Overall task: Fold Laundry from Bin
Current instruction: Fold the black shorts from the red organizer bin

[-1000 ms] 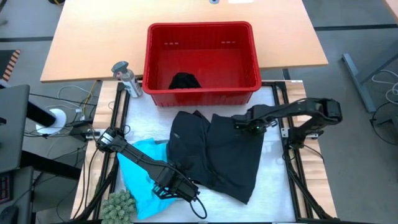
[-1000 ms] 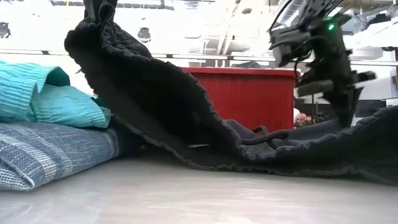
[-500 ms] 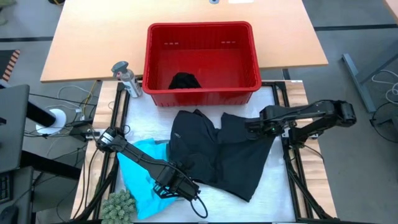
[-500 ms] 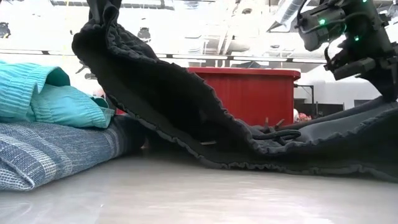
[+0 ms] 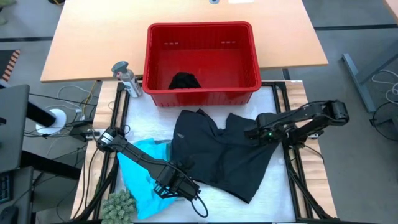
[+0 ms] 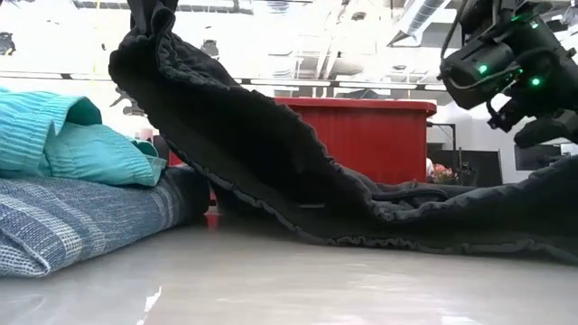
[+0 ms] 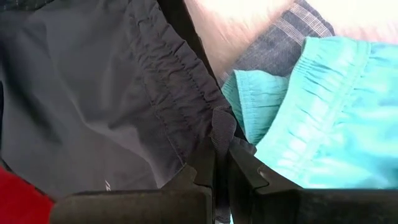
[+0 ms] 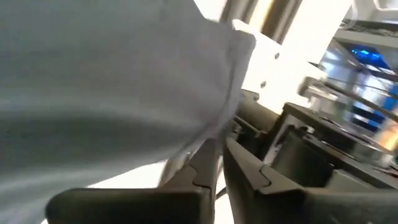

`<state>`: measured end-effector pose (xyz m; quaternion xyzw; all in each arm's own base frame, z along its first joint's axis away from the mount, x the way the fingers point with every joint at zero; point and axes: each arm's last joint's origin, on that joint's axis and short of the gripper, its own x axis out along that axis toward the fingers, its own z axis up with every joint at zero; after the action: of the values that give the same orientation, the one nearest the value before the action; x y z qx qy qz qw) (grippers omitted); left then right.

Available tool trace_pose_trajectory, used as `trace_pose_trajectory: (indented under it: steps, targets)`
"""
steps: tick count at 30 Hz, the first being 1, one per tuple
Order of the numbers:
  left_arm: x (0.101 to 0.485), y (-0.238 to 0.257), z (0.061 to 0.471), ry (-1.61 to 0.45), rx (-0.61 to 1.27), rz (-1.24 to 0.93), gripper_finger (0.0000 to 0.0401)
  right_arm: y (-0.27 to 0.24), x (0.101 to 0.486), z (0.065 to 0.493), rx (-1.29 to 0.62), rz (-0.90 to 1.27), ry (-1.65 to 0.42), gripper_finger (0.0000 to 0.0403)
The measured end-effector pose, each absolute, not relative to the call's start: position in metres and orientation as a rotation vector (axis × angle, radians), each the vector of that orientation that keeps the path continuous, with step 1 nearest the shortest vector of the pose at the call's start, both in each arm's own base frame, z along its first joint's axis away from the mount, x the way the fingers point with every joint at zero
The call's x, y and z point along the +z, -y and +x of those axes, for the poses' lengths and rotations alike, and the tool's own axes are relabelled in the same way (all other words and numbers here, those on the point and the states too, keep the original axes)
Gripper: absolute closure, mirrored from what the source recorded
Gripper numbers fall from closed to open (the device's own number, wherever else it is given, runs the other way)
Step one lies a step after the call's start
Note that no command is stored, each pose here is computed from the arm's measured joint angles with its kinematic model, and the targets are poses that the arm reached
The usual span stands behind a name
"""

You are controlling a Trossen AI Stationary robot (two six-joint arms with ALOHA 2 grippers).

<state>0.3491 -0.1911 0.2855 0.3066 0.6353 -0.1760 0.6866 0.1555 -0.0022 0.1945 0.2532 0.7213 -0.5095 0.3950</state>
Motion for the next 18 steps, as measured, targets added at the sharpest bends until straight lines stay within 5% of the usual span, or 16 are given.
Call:
trace_pose_trajectory:
  steps: [10, 18]
  targets:
    - [0.285, 0.192, 0.350, -1.414, -0.402, 0.688, 0.0401, -0.004, 0.236, 0.152, -1.201, 0.725, -1.553, 0.0279]
    - [0.286, 0.192, 0.351, -1.404, -0.404, 0.689, 0.0401, -0.072, 0.271, 0.178, -0.224, 0.700, -1.130, 0.0238]
